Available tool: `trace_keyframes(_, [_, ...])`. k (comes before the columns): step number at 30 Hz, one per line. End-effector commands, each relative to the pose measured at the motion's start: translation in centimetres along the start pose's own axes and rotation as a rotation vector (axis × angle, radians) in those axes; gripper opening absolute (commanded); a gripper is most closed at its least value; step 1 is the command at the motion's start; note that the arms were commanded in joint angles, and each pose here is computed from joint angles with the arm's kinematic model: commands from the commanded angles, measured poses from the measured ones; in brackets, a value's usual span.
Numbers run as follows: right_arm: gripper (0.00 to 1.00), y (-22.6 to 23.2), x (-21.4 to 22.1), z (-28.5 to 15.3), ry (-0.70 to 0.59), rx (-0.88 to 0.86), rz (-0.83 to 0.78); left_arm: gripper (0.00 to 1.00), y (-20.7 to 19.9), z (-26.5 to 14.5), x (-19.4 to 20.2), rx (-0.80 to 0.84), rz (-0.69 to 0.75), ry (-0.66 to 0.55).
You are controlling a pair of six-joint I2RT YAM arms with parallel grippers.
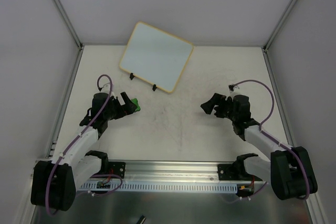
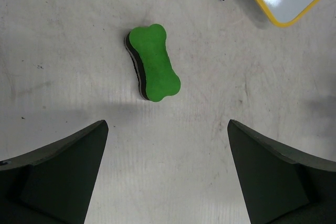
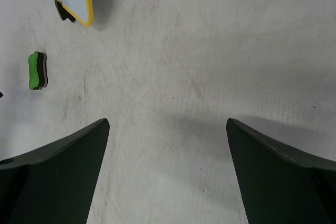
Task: Erase the whiteboard
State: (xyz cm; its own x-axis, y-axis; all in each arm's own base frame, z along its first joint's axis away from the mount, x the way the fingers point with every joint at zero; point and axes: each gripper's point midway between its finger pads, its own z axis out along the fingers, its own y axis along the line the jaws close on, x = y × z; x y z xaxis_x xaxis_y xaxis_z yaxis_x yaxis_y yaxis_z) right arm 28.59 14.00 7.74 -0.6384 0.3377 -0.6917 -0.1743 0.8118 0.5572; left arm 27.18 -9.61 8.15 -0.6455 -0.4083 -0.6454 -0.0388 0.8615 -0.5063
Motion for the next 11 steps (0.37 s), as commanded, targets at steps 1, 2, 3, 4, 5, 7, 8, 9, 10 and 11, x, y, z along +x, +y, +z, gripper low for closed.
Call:
trace_keyframes(1, [0.99,1.65,-2.52,-0.19,-0.083,-0.049,-0.038,0.99,-1.78,-0.08,-2.19,0.061,0.035,-0.055])
trace_keyframes(2, [0.99,1.67,-2.51,-0.20,-0.083,-0.049,-0.039,0.99,-1.74,-0.03,-2.14,0.060,0.035,-0.053])
trace_keyframes(3, [0.99,1.65,-2.52,-0.21,-0.083,-0.049,-0.040,0.99,-1.76,-0.02,-2.17,0.060,0.035,-0.053])
trace_keyframes(4, [0.99,1.68,-2.55,-0.23,-0.084,-0.050,-0.039,0.99,-1.71,0.03,-2.16,0.058,0.034,-0.052])
trace_keyframes(5, [0.99,1.71,-2.57,-0.23,-0.085,-0.051,-0.041,0.99,-1.69,0.06,-2.13,0.057,0.034,-0.051])
trace_keyframes(7, [0.99,1.70,-2.49,-0.23,-0.084,-0.051,-0.039,0.99,-1.57,0.07,-2.16,0.051,0.035,-0.053])
trace_keyframes(8, [0.99,1.66,-2.52,-0.22,-0.085,-0.048,-0.039,0.99,-1.50,0.07,-2.08,0.049,0.033,-0.052])
trace_keyframes(9, [0.99,1.65,-2.58,-0.25,-0.087,-0.048,-0.037,0.99,-1.50,0.01,-2.20,0.047,0.034,-0.058])
trace_keyframes(10, [0.99,1.73,-2.62,-0.26,-0.089,-0.050,-0.039,0.99,-1.49,-0.08,-2.37,0.046,0.035,-0.068])
trace_keyframes(11, [0.99,1.68,-2.61,-0.27,-0.091,-0.048,-0.039,0.99,-1.42,-0.11,-2.29,0.043,0.033,-0.068])
